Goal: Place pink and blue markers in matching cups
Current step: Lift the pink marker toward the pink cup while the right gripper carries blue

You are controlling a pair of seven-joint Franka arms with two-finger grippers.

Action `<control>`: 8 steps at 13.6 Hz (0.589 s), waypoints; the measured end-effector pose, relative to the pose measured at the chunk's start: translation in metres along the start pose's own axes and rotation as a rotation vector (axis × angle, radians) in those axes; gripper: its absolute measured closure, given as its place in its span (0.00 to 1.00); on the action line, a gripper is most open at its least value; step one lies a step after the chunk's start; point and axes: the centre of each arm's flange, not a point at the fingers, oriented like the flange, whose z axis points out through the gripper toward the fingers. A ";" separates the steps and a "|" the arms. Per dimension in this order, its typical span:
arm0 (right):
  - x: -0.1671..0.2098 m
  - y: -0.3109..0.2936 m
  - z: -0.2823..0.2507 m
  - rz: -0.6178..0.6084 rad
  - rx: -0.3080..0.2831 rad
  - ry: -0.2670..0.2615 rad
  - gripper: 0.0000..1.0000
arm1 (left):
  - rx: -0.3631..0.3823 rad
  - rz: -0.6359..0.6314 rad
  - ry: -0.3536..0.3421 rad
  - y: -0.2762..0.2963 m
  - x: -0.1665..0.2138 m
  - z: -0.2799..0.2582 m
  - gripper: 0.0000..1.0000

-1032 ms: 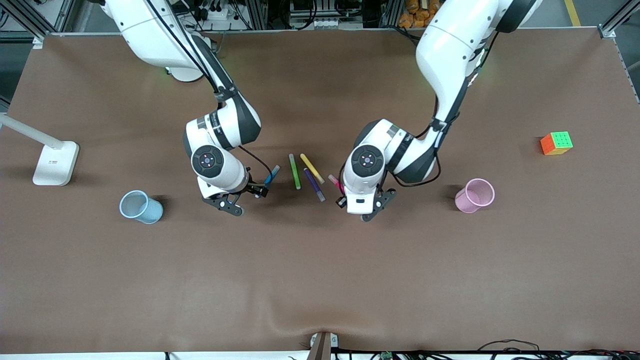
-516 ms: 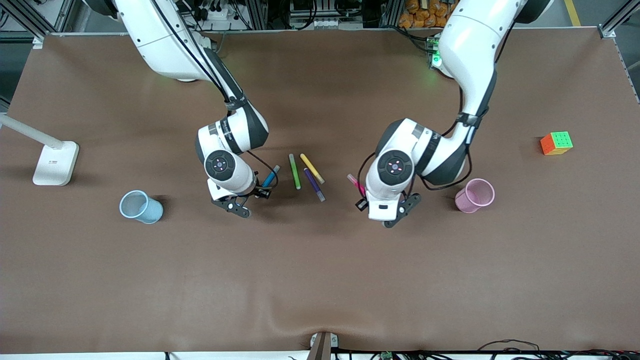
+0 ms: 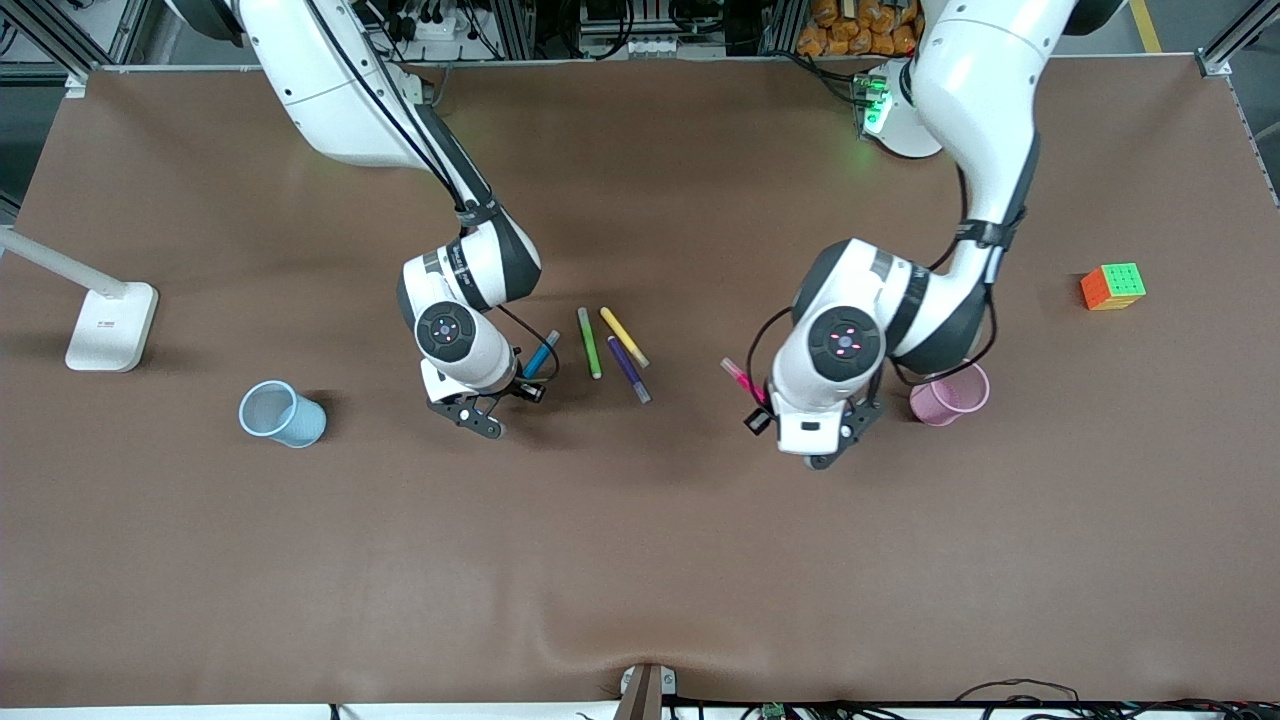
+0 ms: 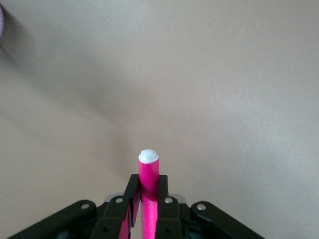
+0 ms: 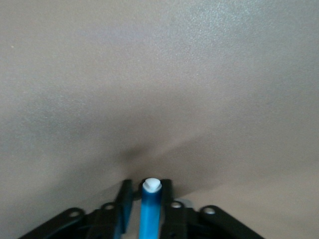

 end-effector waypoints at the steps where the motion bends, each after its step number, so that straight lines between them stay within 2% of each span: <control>1: 0.000 0.000 -0.001 0.002 0.000 0.000 0.83 | 0.005 0.005 0.008 -0.005 0.008 -0.006 0.82; 4: 0.007 0.001 -0.011 0.010 -0.029 -0.024 0.82 | 0.029 0.002 0.037 -0.017 0.027 -0.017 0.82; 8: 0.034 0.009 -0.071 -0.021 -0.065 -0.083 0.82 | 0.057 0.004 0.068 -0.029 0.047 -0.023 0.82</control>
